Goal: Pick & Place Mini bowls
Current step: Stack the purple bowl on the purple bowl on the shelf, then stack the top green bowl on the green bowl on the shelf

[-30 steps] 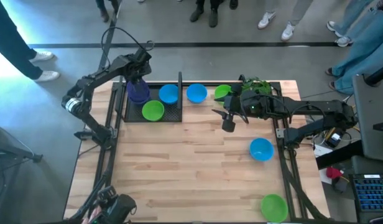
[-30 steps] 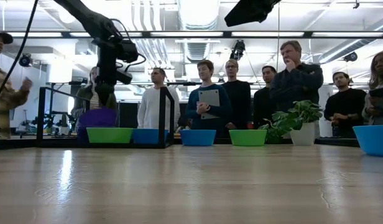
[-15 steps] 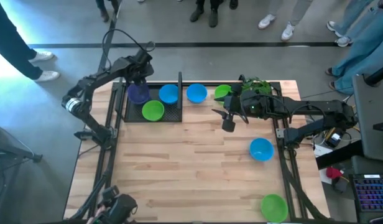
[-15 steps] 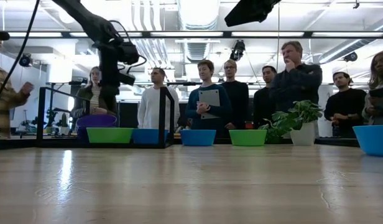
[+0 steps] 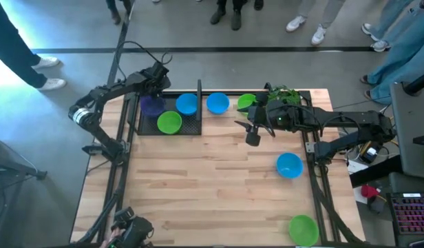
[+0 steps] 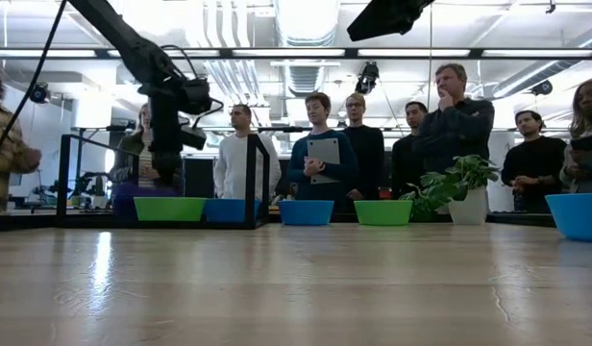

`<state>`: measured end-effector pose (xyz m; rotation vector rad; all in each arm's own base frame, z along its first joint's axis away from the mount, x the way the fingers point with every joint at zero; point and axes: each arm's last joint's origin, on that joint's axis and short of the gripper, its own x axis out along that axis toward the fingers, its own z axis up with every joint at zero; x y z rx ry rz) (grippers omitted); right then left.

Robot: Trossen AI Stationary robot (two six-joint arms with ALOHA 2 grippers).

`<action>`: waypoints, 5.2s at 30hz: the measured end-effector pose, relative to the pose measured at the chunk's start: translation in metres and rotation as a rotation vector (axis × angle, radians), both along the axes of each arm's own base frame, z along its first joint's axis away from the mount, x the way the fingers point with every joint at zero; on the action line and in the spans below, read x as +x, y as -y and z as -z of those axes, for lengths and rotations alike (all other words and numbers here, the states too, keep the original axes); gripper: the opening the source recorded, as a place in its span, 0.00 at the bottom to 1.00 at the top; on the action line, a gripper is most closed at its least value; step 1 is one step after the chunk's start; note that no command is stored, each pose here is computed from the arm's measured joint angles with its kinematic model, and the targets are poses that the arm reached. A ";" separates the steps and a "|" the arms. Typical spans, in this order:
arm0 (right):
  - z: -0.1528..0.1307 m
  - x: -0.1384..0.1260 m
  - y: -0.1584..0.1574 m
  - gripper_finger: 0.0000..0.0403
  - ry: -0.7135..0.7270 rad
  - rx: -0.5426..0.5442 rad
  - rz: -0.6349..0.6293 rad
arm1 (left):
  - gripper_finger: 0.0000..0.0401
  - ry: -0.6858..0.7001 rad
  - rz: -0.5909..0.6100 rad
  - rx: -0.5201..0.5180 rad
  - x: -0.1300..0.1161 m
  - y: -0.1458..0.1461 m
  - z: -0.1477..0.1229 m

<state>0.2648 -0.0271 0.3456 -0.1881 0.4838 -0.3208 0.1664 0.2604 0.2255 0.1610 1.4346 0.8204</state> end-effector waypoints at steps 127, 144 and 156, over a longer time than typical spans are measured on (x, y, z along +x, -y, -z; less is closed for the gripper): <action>0.156 0.046 0.138 0.02 -0.630 0.432 0.466 | 0.27 0.771 0.742 0.056 0.035 0.274 -0.100; 0.109 0.090 -0.019 0.02 -0.608 0.214 -0.023 | 0.27 0.802 0.707 0.037 0.035 0.274 -0.101; 0.121 0.115 -0.099 0.02 -0.670 0.019 -0.351 | 0.27 0.776 0.803 -0.006 0.036 0.277 -0.099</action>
